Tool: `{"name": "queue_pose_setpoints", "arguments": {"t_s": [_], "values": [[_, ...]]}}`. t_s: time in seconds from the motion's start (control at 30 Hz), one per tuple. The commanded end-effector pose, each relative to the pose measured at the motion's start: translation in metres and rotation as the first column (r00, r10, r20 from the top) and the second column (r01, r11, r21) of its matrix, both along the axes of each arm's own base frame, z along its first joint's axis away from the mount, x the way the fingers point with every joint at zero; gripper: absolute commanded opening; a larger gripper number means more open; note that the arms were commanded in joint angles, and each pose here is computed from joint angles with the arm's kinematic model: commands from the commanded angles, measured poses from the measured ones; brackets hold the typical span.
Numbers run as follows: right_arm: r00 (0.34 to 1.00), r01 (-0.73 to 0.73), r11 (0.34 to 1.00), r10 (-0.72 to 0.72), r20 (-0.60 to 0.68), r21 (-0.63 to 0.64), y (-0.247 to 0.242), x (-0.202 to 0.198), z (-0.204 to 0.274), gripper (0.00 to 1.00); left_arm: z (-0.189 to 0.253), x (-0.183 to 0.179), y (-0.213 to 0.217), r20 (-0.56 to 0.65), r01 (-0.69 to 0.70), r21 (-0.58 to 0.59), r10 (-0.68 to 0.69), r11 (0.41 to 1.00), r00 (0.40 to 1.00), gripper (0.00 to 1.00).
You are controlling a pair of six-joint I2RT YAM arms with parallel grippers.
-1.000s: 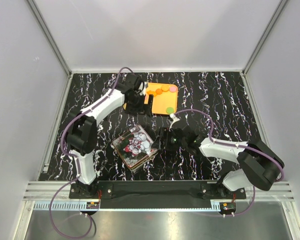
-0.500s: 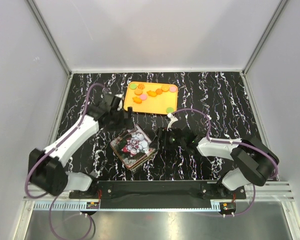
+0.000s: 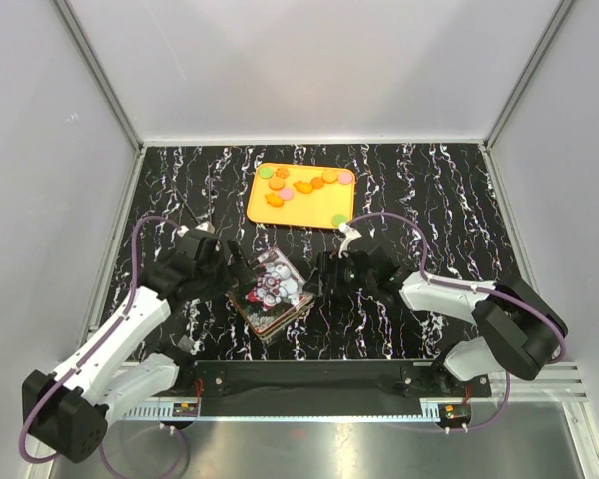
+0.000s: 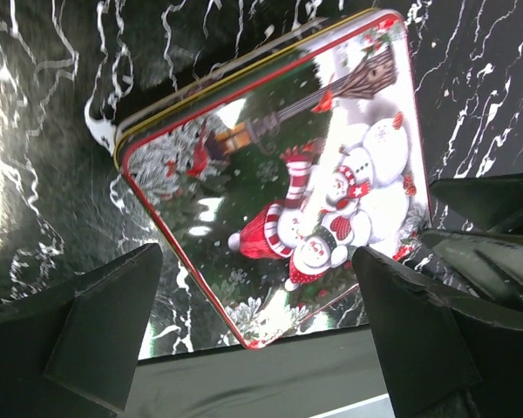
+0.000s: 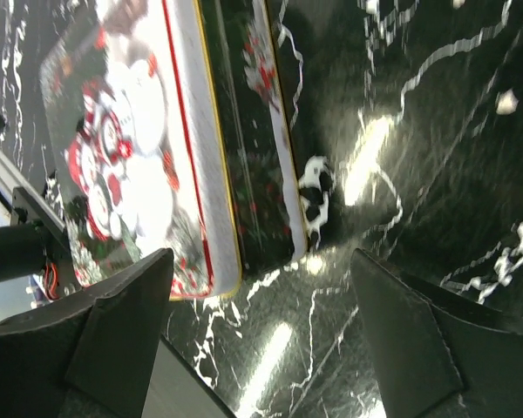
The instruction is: Pack the cookies
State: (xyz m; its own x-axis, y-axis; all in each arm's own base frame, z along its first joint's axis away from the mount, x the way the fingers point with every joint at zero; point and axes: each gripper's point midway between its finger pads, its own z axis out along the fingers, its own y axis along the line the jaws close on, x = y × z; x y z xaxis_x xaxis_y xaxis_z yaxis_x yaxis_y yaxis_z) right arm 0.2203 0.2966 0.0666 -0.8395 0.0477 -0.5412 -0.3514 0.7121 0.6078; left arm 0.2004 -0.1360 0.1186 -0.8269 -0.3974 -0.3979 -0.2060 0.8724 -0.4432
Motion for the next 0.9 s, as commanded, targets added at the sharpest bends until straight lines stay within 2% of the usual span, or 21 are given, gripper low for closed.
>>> {"name": "queue_pose_setpoints", "arguments": {"t_s": [0.0, 0.3, 0.43, 0.5, 0.53, 0.57, 0.67, 0.87], "values": [[0.994, -0.028, 0.999, 0.024, 0.111, 0.037, 0.013, 0.025, 0.03, 0.9, 0.001, 0.01, -0.005, 0.03, -0.086, -0.074, 0.089, 0.994, 0.996, 0.99], [0.996, -0.056, 0.997, 0.052, 0.072, 0.054, 0.029, 0.032, 0.008, 0.9, -0.034, 0.009, -0.012, -0.018, -0.088, -0.072, 0.087, 0.994, 0.996, 0.99], [0.996, -0.068, 0.994, 0.064, 0.056, 0.08, 0.034, 0.029, 0.003, 0.85, -0.038, 0.014, -0.026, -0.026, -0.056, -0.103, 0.054, 0.993, 0.998, 0.99], [0.997, -0.066, 0.994, 0.063, 0.041, 0.089, 0.034, 0.028, 0.0, 0.8, -0.037, 0.017, -0.033, -0.022, -0.039, -0.105, 0.037, 0.994, 0.999, 0.99], [0.997, -0.069, 0.993, 0.066, 0.035, 0.094, 0.035, 0.026, -0.001, 0.76, -0.036, 0.018, -0.036, -0.021, -0.033, -0.105, 0.031, 0.994, 0.999, 0.99], [0.998, -0.063, 0.993, 0.06, 0.032, 0.1, 0.035, 0.026, -0.001, 0.67, -0.034, 0.021, -0.039, -0.016, -0.024, -0.107, 0.022, 0.994, 1.0, 0.99], [0.999, -0.052, 0.992, 0.05, 0.015, 0.114, 0.033, 0.021, -0.003, 0.56, -0.026, 0.028, -0.043, -0.002, 0.0, -0.1, 0.0, 0.995, 1.0, 0.99], [0.999, -0.038, 0.992, 0.039, -0.012, 0.119, 0.032, 0.019, -0.008, 0.49, -0.011, 0.035, -0.047, 0.009, 0.057, -0.059, -0.056, 0.997, 0.998, 0.99]]}}
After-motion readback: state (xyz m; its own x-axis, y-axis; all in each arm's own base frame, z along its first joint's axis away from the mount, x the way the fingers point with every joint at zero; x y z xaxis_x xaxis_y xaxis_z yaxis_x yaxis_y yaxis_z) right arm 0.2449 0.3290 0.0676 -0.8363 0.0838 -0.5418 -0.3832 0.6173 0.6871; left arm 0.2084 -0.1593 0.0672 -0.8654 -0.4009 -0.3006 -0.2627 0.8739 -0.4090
